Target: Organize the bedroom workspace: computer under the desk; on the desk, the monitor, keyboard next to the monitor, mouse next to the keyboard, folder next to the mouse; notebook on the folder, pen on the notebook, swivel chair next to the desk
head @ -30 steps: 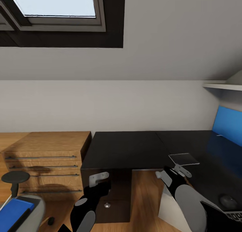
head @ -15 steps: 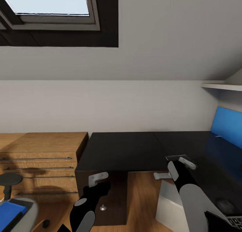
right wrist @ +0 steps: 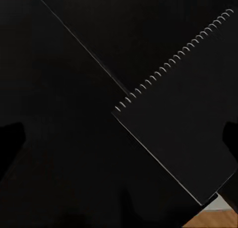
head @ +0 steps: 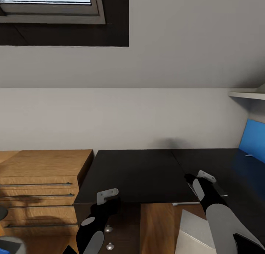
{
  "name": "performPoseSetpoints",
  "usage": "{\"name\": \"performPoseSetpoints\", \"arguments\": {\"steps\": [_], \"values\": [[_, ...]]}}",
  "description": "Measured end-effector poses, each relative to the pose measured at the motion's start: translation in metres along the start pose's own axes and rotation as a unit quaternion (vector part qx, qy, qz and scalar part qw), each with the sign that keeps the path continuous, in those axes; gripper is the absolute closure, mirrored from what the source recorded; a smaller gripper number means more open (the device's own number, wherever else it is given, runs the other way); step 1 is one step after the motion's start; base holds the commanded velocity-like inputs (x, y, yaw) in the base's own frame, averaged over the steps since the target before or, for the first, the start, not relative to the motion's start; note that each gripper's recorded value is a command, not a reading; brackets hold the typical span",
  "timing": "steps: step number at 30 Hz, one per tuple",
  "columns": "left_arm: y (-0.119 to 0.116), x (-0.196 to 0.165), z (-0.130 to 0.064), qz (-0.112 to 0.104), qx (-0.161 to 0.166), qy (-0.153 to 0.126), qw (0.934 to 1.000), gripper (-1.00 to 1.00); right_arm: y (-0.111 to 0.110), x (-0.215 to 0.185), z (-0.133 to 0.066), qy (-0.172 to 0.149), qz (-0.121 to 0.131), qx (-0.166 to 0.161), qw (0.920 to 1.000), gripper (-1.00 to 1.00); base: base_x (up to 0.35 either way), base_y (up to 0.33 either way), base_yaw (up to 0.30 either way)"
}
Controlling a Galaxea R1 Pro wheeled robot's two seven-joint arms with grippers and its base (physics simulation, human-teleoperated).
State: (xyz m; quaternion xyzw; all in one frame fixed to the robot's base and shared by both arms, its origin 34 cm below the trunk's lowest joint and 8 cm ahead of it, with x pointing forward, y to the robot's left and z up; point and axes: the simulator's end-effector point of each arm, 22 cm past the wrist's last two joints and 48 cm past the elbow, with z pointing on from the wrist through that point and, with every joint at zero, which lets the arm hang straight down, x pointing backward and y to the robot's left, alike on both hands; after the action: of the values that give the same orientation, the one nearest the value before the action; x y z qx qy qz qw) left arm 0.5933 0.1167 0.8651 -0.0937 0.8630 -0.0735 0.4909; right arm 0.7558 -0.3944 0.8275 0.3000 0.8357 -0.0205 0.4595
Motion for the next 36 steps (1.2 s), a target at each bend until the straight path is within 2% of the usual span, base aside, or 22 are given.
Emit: {"name": "performPoseSetpoints", "arguments": {"steps": [8, 16, 20, 22, 25, 32, 36], "values": [[0.000, 0.000, 0.000, 0.000, 0.000, 0.000, 1.0000, -1.00, -0.021, 0.003, 0.009, -0.001, -0.005, 0.001, 1.0000, -1.00, 0.313, 0.000, 0.000], [-0.001, 0.000, 0.000, 0.000, 0.001, 0.000, 1.0000, -1.00, -0.066, 0.029, 0.023, 0.007, -0.011, 0.033, 0.9994, -1.00, 0.256, 0.000, 0.000], [-0.002, -0.001, 0.000, -0.001, 0.003, 0.000, 1.0000, -1.00, -0.077, 0.033, 0.025, 0.009, -0.011, 0.042, 0.9990, -1.00, 0.088, 0.000, 0.000], [-0.003, -0.002, -0.001, -0.001, 0.006, -0.001, 1.0000, -1.00, -0.089, 0.034, 0.025, 0.014, -0.012, 0.056, 0.9982, -1.00, 0.031, 0.000, 0.000], [-0.008, -0.004, -0.003, -0.003, 0.011, -0.003, 0.9999, -1.00, -0.117, 0.039, 0.023, 0.028, -0.012, 0.103, 0.9942, -1.00, 0.006, 0.000, 0.000], [-0.009, 0.000, -0.001, -0.003, 0.013, -0.004, 0.9999, -1.00, -0.144, 0.029, 0.025, 0.020, -0.009, 0.126, 0.9918, -1.00, 0.001, 0.000, 0.000], [-0.011, 0.008, 0.001, 0.000, 0.017, -0.003, 0.9999, -1.00, -0.147, 0.035, 0.029, 0.021, -0.008, 0.126, 0.9917, -1.00, 0.000, 0.000, 0.000]]}}
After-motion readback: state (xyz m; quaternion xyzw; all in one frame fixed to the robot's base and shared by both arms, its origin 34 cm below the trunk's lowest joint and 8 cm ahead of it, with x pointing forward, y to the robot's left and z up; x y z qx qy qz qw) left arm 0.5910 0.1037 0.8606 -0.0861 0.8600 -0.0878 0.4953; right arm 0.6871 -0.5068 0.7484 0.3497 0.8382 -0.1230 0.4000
